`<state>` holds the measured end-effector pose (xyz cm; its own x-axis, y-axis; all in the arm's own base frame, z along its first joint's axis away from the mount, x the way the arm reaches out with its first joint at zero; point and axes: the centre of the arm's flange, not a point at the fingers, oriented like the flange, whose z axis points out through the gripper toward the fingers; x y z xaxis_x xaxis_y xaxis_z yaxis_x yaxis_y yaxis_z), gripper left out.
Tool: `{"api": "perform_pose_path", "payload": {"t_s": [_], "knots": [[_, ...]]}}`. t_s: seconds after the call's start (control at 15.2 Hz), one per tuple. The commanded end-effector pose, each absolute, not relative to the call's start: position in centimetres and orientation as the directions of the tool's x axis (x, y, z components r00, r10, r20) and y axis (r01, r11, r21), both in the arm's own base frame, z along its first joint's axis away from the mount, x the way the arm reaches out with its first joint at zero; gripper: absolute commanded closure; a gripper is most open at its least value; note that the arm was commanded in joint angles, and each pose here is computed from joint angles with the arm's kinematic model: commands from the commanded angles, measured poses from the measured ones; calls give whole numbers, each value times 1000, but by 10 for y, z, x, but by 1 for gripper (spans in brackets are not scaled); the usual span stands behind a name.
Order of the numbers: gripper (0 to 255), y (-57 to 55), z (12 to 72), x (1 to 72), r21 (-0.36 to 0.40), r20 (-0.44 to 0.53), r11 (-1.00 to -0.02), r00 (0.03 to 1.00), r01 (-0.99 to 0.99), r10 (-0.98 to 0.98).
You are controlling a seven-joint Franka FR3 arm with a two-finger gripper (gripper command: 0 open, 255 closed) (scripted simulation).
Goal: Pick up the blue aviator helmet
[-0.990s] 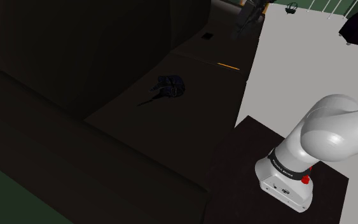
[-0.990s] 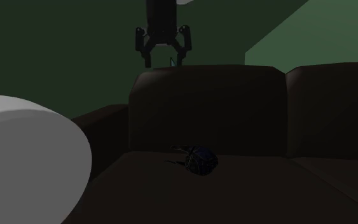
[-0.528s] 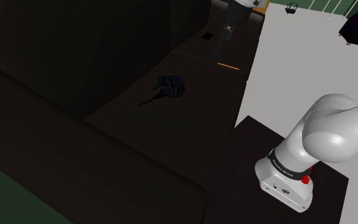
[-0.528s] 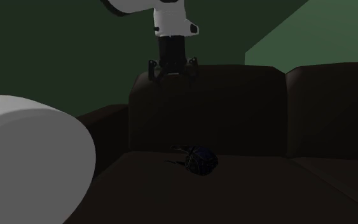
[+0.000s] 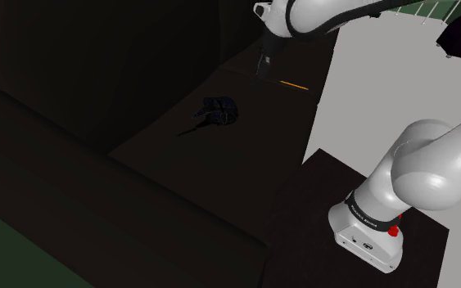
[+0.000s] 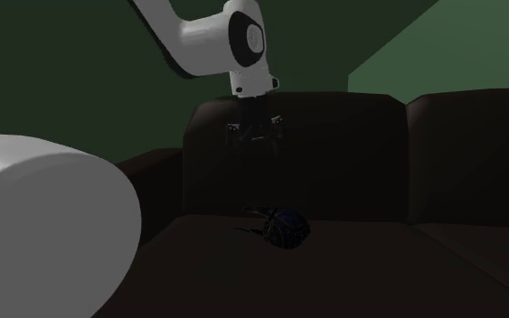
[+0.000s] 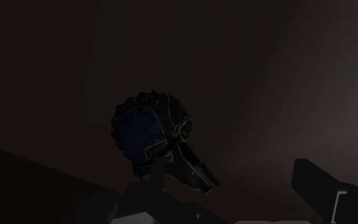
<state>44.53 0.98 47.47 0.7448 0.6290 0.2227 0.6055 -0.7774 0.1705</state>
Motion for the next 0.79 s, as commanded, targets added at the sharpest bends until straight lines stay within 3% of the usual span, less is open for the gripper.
{"api": "perform_pose_path", "payload": {"t_s": [0.0, 0.73], "knots": [[0, 15, 454, 460, 204, 214, -727, 695, 656, 687], [0, 53, 351, 550, 354, 120, -399, 382, 846, 916]]}}
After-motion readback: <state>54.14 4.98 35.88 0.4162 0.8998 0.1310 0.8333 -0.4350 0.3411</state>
